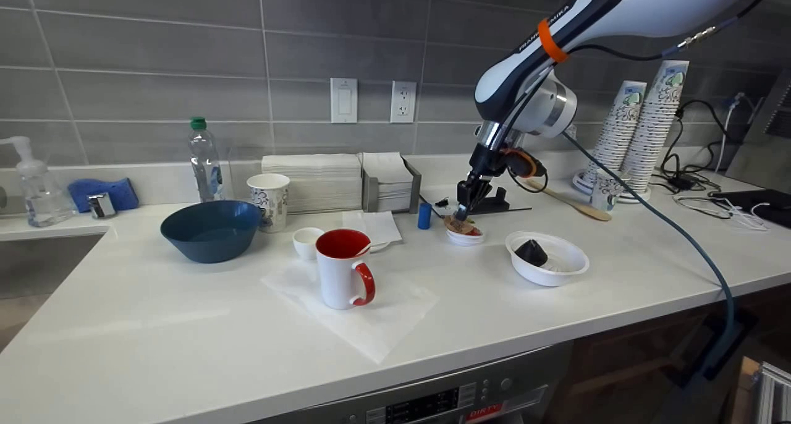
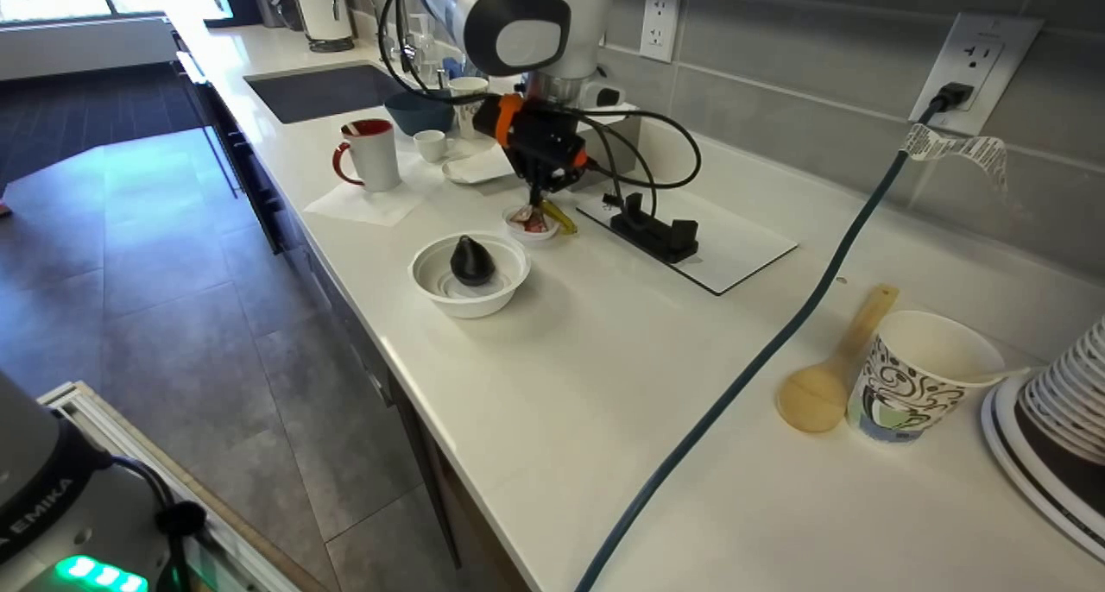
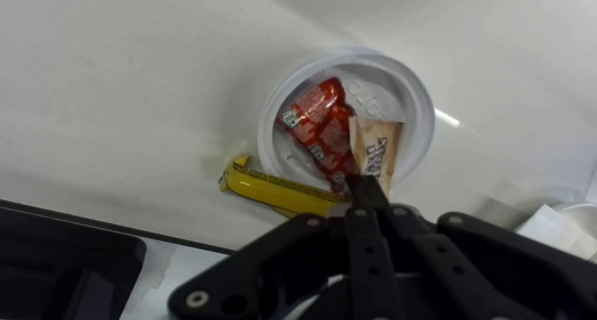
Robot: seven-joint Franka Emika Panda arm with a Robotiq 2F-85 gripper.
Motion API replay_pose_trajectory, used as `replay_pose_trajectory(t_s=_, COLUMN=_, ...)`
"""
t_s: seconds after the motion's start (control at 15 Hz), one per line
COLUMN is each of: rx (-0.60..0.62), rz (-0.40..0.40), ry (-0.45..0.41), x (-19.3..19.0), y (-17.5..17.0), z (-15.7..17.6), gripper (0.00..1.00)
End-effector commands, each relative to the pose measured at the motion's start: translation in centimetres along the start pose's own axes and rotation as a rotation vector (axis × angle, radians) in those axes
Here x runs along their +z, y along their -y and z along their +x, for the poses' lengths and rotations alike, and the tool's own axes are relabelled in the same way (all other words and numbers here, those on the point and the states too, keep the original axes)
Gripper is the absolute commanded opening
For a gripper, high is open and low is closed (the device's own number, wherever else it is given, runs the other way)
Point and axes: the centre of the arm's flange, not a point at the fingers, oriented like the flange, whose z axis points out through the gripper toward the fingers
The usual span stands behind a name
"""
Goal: Put a sachet on the counter
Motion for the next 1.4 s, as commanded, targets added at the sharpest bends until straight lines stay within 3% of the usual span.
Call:
replay_pose_trajectory(t_s=0.0, rx=0.008, rz=0.039, ry=0.010, x=-2.8, y=0.8, z=-0.6, gripper=0.00)
replay_pose_trajectory(t_s=0.4, rx=0.015, rz=0.134, ry=0.072, x=-9.1, y=0.6, z=-2.7, gripper=0.00)
replay_pose_trajectory(t_s=0.8, rx=0.008, rz=0.276, ry=0.159, x=-12.9, y=-3.7, z=-6.5, gripper=0.00)
replay_pose_trajectory(t_s=1.07, rx=0.073, rz=0.233, ry=0.157, x=-13.5, y=-9.4, z=-8.6, gripper=0.00)
replay_pose_trajectory(t_s=1.33, rx=0.137, rz=0.208, ry=0.166, x=-11.9, y=-13.0, z=-9.7, gripper=0.00)
